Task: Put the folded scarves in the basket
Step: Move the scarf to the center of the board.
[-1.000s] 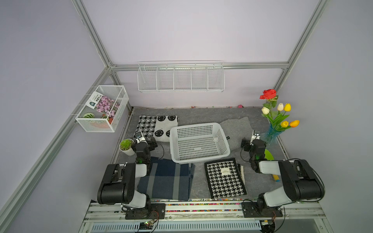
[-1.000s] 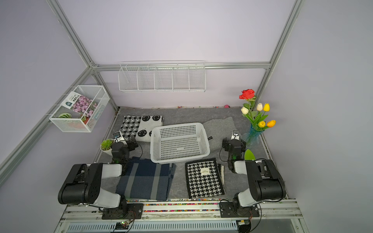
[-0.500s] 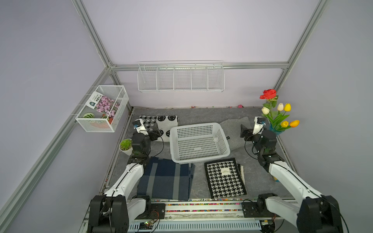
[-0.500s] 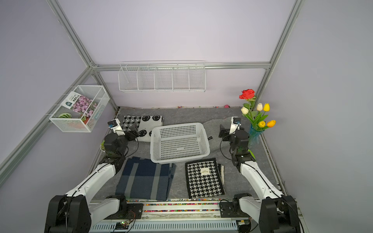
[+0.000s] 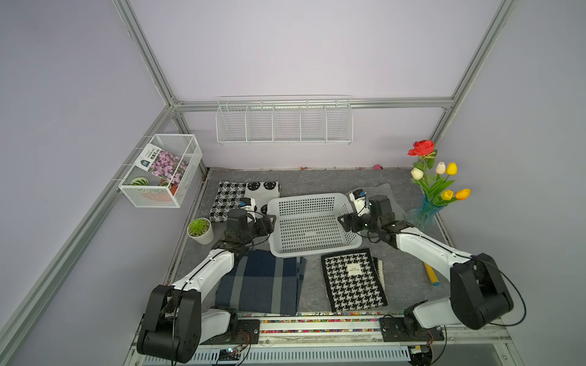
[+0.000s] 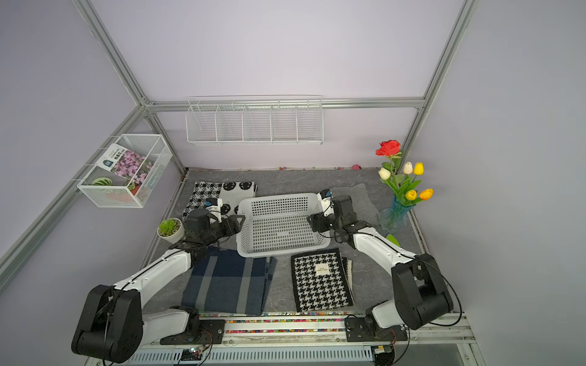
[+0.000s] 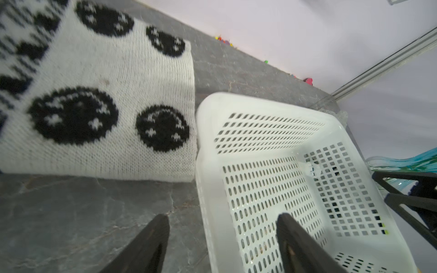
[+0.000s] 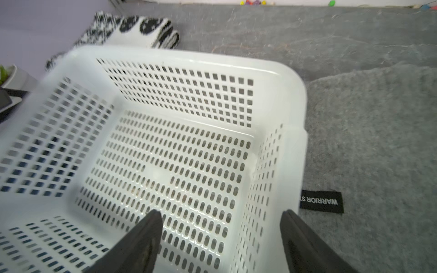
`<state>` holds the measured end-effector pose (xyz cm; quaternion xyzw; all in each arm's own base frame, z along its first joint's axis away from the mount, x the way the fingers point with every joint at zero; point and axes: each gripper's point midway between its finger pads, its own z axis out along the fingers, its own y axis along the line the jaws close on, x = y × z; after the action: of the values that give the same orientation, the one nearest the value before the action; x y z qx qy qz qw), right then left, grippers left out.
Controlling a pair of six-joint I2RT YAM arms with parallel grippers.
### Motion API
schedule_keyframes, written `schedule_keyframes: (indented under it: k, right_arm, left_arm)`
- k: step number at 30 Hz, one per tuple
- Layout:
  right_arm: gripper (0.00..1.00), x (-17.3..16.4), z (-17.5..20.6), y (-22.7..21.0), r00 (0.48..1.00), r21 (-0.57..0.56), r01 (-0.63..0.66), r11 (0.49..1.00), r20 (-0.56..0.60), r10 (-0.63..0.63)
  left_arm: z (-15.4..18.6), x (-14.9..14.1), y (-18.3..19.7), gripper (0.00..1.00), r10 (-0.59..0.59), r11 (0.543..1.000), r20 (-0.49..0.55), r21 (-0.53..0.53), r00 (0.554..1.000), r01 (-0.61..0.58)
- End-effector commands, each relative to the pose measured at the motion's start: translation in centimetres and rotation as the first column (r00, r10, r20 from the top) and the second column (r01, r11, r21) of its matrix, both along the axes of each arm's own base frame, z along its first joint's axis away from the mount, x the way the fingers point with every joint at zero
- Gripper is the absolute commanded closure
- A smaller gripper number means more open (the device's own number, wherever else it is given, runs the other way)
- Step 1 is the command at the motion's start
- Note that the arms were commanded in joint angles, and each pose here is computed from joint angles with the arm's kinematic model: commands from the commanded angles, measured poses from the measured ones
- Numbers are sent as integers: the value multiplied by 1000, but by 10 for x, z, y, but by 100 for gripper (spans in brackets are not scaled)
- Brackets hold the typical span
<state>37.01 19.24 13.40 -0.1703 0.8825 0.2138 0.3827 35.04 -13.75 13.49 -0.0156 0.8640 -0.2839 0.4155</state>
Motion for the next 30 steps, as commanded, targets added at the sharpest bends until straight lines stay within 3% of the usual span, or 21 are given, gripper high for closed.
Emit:
schedule_keyframes:
  k: [1,11,25,28,30]
  right_arm:
    - [20,-8,-18,7,997,-39,-30,999,-75,27]
    - [41,-7,-37,18,992,-126,-56,990,-123,40]
    - [43,-1,-47,-25,980,-322,109,940,-121,-155]
    - [43,-2,-48,-30,978,-334,128,934,-115,-175]
    - [43,-3,-49,-23,980,-303,110,947,-125,-154]
  left_arm:
    - [-11,-6,-10,29,-50,999,-69,-19,996,49]
    - [-26,1,-22,43,-88,996,-110,-7,990,88]
    - [-53,42,-62,67,-165,985,-166,29,972,172]
    - [-60,48,-66,67,-170,983,-174,34,970,179]
    - [-61,48,-64,61,-163,984,-174,41,971,173]
